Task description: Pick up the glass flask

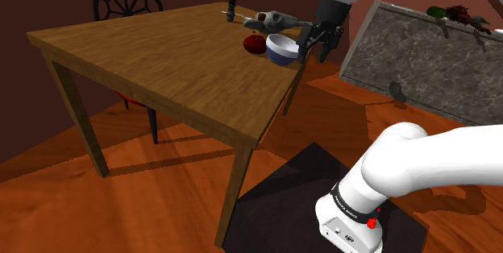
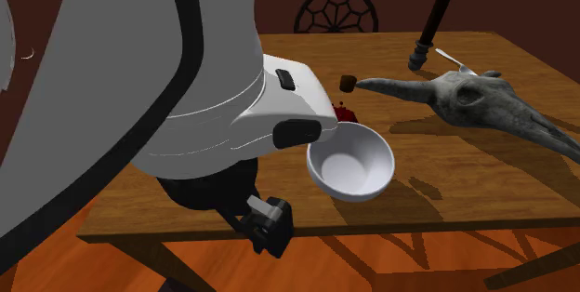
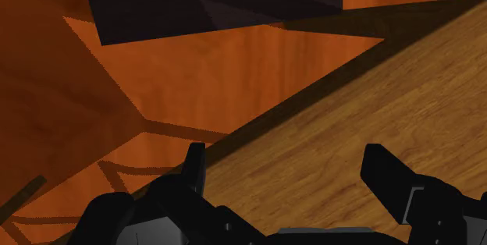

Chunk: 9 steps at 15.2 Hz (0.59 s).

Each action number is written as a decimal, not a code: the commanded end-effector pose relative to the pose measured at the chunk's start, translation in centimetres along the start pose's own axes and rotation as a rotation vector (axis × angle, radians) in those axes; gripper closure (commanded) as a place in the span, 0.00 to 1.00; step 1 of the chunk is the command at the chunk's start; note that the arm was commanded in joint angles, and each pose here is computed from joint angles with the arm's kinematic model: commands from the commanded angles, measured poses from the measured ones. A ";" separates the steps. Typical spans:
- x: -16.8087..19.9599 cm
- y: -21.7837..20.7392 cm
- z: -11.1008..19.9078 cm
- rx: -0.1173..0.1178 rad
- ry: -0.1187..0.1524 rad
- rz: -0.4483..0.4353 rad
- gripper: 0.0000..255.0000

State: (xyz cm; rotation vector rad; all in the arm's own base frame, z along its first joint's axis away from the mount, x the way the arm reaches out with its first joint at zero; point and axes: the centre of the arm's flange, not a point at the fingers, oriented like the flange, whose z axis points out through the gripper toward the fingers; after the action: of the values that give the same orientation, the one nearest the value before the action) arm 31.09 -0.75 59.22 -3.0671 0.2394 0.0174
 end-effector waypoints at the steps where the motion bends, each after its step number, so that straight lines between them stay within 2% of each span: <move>1: 0.0 0.0 0.0 0.000 0.000 0.000 0.00; 9: 10.2 0.5 -2.4 -0.022 0.006 0.009 0.00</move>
State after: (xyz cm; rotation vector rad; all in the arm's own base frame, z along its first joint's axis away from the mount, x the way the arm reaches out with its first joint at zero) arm 39.58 -2.64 61.01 -3.0856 0.2532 0.0130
